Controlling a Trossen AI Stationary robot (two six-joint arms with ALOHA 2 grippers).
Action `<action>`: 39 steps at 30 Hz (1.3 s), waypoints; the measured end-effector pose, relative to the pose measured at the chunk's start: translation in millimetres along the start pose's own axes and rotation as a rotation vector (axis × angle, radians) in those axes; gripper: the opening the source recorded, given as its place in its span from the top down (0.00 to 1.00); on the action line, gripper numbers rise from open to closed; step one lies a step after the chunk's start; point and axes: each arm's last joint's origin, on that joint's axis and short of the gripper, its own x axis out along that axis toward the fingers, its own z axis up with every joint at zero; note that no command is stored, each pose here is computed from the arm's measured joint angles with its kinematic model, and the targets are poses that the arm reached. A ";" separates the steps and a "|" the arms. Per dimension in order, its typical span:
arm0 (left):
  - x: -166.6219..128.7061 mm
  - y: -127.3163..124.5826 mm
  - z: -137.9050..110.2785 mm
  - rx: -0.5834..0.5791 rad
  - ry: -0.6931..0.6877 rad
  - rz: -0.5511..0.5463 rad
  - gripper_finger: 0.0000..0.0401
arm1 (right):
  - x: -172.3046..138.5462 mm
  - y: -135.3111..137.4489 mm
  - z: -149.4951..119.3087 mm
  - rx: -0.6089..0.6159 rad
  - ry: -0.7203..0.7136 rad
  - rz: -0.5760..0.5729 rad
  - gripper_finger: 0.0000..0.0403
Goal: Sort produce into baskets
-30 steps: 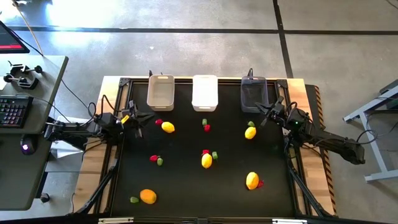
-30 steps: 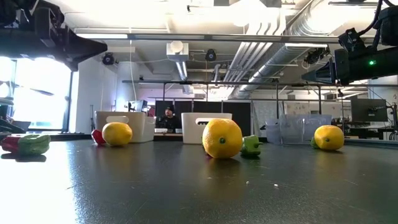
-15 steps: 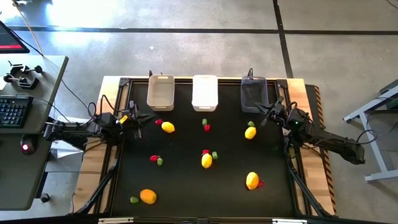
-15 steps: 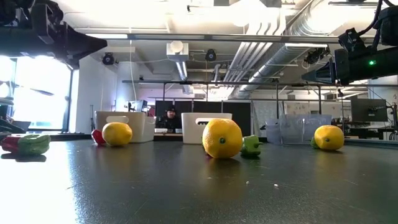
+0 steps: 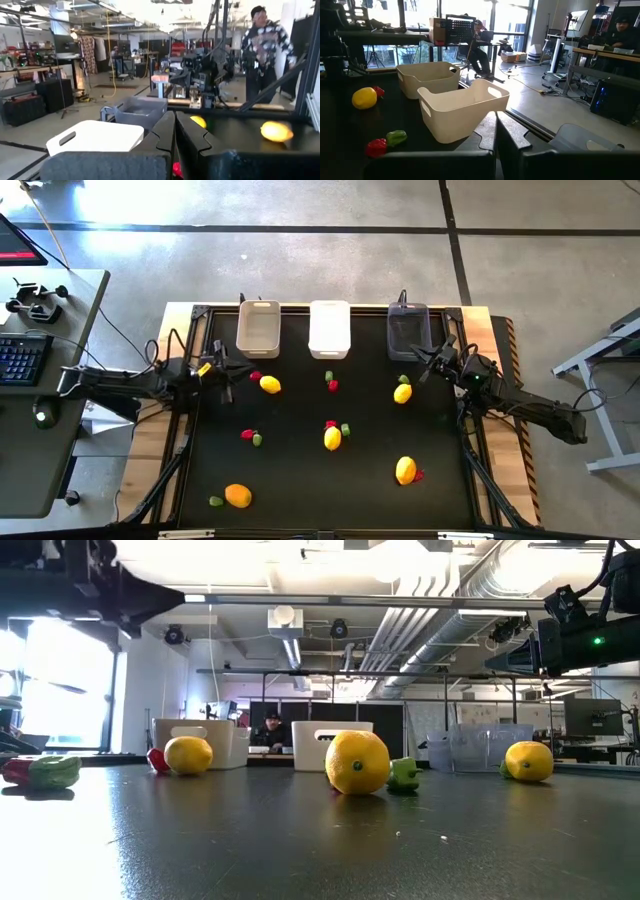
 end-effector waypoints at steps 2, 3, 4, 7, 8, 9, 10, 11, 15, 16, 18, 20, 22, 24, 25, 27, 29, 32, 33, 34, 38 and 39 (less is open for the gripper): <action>4.8 -1.0 2.7 0.024 0.024 -0.001 1.00 | 0.0 0.0 0.0 0.000 0.000 -0.001 1.00; 7.8 -1.6 4.0 0.036 0.037 -0.003 1.00 | 0.0 0.0 0.1 0.000 0.000 0.000 1.00; 10.8 -2.1 4.9 0.051 0.052 -0.002 1.00 | 0.0 0.0 0.0 0.000 0.000 0.000 1.00; 22.5 -1.8 6.9 0.097 0.072 0.013 1.00 | 0.0 0.0 -0.1 0.000 0.000 0.000 1.00; 27.3 -1.1 8.5 0.118 0.068 0.019 1.00 | 0.0 0.0 0.1 0.000 0.000 0.000 1.00; 32.4 -0.1 9.6 0.136 0.071 0.023 1.00 | 0.0 0.0 0.1 0.000 0.000 -0.001 1.00; 37.7 1.0 10.6 0.148 0.079 0.024 1.00 | 0.0 0.0 0.1 0.000 0.000 0.000 1.00; 43.2 2.4 11.2 0.155 0.092 0.025 1.00 | 0.0 0.0 0.1 0.000 0.000 -0.001 1.00; 62.1 10.3 4.0 0.162 0.182 0.012 1.00 | 0.0 0.0 0.1 0.000 0.000 0.000 1.00; 65.9 11.9 0.8 0.158 0.204 -0.006 1.00 | 0.0 0.0 0.0 0.000 0.000 0.000 1.00; 72.2 14.7 -6.8 0.136 0.251 -0.051 1.00 | 0.0 0.0 -0.1 0.000 0.000 0.000 1.00; 77.8 17.4 -13.4 0.115 0.291 -0.094 1.00 | 0.0 0.0 0.0 0.000 0.000 0.000 1.00; 83.4 19.7 -17.1 0.105 0.316 -0.125 1.00 | 0.0 0.0 0.1 0.000 0.000 0.000 1.00; 88.8 22.0 -19.2 0.111 0.344 -0.151 1.00 | 0.0 0.0 0.0 0.000 0.000 0.000 1.00; 91.4 23.1 -19.5 0.121 0.362 -0.165 1.00 | 0.0 0.0 0.0 0.000 0.000 0.000 1.00; 97.0 25.1 -17.3 0.135 0.410 -0.193 1.00 | 0.0 0.0 0.0 0.000 0.000 0.000 1.00; 102.9 26.2 -12.1 0.117 0.465 -0.241 1.00 | 0.0 0.0 -0.1 0.000 0.000 0.000 1.00; 110.6 26.4 -7.0 0.092 0.516 -0.290 1.00 | 0.0 0.0 0.0 0.000 0.000 -0.001 1.00; 112.7 26.4 -6.9 0.092 0.516 -0.291 1.00 | 0.0 0.0 0.0 0.000 0.000 0.000 1.00; 114.3 26.5 -7.5 0.095 0.510 -0.290 1.00 | 0.0 0.0 -0.1 0.000 0.000 0.000 1.00; 123.4 29.7 -12.2 0.168 0.480 -0.198 1.00 | 0.0 0.0 -0.1 0.000 0.000 -0.001 1.00; 124.8 30.6 -12.9 0.155 0.480 -0.169 1.00 | 0.0 0.0 0.0 0.000 0.000 -0.001 1.00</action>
